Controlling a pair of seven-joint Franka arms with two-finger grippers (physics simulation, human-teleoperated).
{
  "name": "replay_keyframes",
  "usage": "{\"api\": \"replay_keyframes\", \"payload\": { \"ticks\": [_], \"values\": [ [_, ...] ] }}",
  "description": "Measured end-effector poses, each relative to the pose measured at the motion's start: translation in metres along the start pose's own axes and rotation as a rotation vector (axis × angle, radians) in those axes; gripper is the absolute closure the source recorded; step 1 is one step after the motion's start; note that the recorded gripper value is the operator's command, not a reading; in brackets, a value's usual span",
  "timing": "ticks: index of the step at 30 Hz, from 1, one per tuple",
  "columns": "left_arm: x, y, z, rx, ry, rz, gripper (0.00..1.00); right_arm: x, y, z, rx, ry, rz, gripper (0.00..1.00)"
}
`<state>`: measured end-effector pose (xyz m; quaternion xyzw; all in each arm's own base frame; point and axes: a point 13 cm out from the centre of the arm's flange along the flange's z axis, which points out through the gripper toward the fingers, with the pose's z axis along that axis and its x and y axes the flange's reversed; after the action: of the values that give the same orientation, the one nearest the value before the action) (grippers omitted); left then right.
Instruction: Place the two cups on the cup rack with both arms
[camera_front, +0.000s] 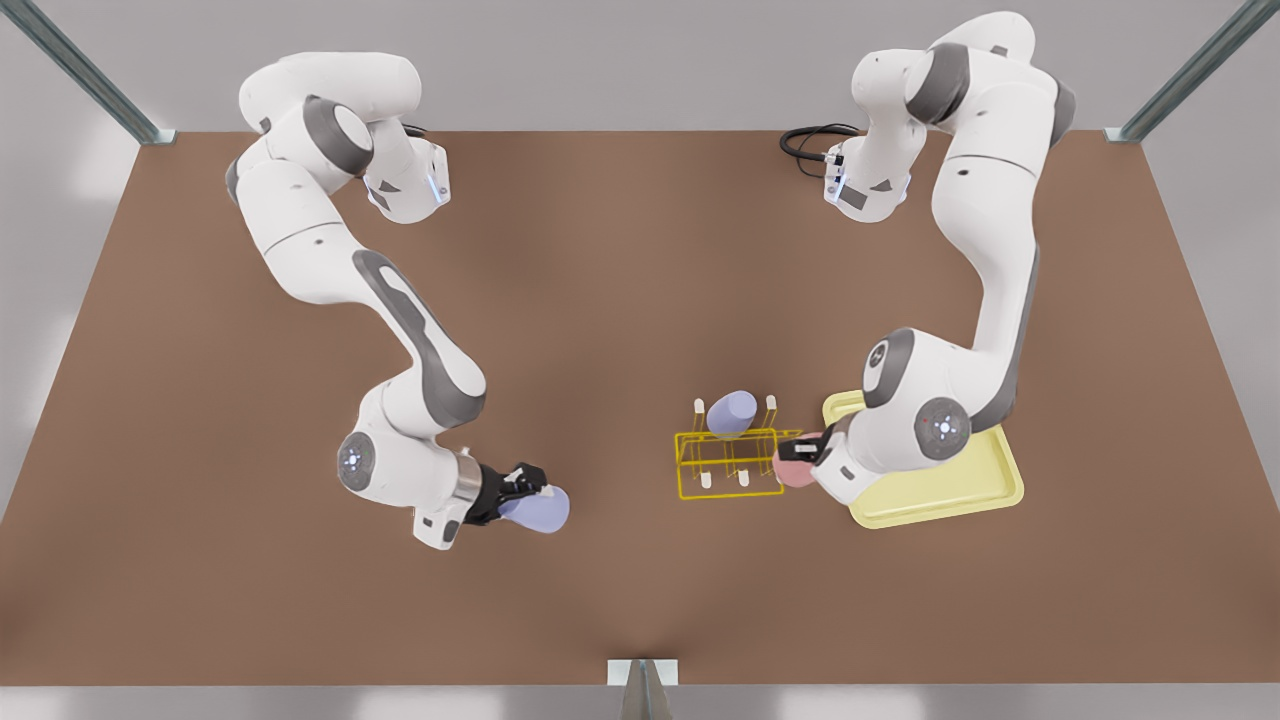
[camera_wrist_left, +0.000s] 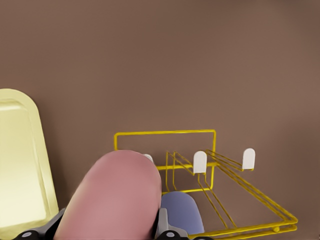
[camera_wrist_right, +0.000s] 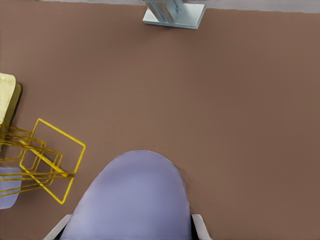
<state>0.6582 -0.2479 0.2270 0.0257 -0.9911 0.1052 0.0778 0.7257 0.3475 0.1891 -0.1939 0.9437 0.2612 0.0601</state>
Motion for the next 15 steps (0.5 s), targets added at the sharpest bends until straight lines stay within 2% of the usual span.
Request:
{"api": "replay_keyframes", "payload": {
  "ticks": [10,11,12,15],
  "values": [
    [0.003,-0.017,0.01,0.01,0.017,-0.057,0.13,-0.025,0.075,0.042,-0.076,-0.086,0.04,0.25],
    [0.003,-0.017,0.012,0.009,0.019,-0.063,0.1,-0.025,0.084,0.046,-0.09,-0.094,0.044,0.25],
    [0.003,-0.017,0.013,0.009,0.021,-0.069,0.0,-0.027,0.092,0.048,-0.104,-0.104,0.048,0.25],
    [0.002,-0.016,0.014,0.008,0.021,-0.085,0.0,-0.033,0.112,0.048,-0.143,-0.131,0.066,0.25]
  ]
}}
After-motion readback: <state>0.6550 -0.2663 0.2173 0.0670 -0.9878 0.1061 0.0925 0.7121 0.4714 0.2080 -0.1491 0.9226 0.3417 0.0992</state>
